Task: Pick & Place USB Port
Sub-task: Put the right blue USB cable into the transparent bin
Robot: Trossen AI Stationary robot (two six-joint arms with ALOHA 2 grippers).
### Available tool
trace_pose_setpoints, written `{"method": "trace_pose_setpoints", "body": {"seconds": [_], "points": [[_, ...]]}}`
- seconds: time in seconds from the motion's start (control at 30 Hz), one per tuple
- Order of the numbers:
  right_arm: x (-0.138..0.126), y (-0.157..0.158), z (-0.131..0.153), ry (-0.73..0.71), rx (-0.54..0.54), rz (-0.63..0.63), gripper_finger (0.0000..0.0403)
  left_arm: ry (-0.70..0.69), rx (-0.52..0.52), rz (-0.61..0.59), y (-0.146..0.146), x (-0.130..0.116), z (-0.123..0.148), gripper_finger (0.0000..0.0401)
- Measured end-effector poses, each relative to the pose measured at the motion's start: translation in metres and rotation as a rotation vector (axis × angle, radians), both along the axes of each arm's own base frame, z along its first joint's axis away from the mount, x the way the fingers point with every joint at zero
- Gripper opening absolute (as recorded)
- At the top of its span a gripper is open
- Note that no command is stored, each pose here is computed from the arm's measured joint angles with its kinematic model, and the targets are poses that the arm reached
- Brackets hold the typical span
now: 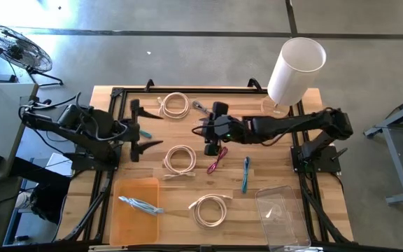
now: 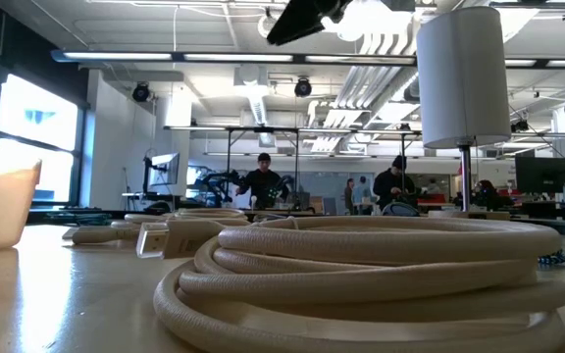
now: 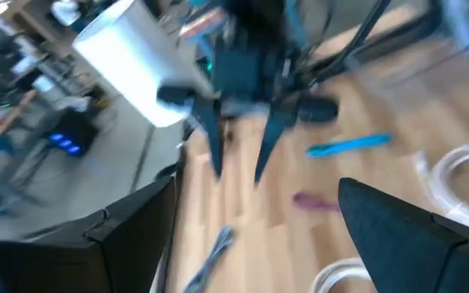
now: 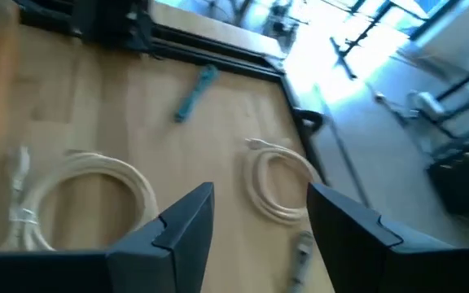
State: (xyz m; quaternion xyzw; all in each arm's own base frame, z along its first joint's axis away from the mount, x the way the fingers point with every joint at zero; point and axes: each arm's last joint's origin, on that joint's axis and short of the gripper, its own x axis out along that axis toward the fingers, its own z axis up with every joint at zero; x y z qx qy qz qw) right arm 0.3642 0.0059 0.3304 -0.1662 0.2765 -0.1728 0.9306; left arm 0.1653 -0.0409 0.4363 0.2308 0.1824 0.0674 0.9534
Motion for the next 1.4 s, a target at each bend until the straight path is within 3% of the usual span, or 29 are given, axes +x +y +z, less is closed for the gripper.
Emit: {"method": "trace_pose_setpoints", "body": {"seconds": [0.2, 0.53, 1.07, 1.2, 1.4], "points": [[-0.023, 0.006, 0.025, -0.054, 0.007, -0.017, 0.0184, 0.035, 0.063, 0.02, 0.001, 0.0, -0.003, 0.034], [-0.029, 0.013, 0.029, -0.049, 0.016, 0.005, 0.0183, 0.054, 0.135, -0.01, 0.0, 0.004, -0.004, 0.034], [-0.03, 0.013, 0.027, -0.057, 0.073, -0.022, 0.0181, -0.006, 0.12, -0.215, -0.007, 0.007, 0.003, 0.0334], [-0.03, 0.013, 0.027, -0.051, 0.076, -0.023, 0.0181, -0.037, 0.104, -0.243, -0.007, 0.006, 0.006, 0.0292], [-0.031, 0.013, 0.025, -0.033, 0.084, -0.029, 0.0181, -0.075, 0.107, -0.229, -0.005, 0.0, 0.011, 0.0177]]}}
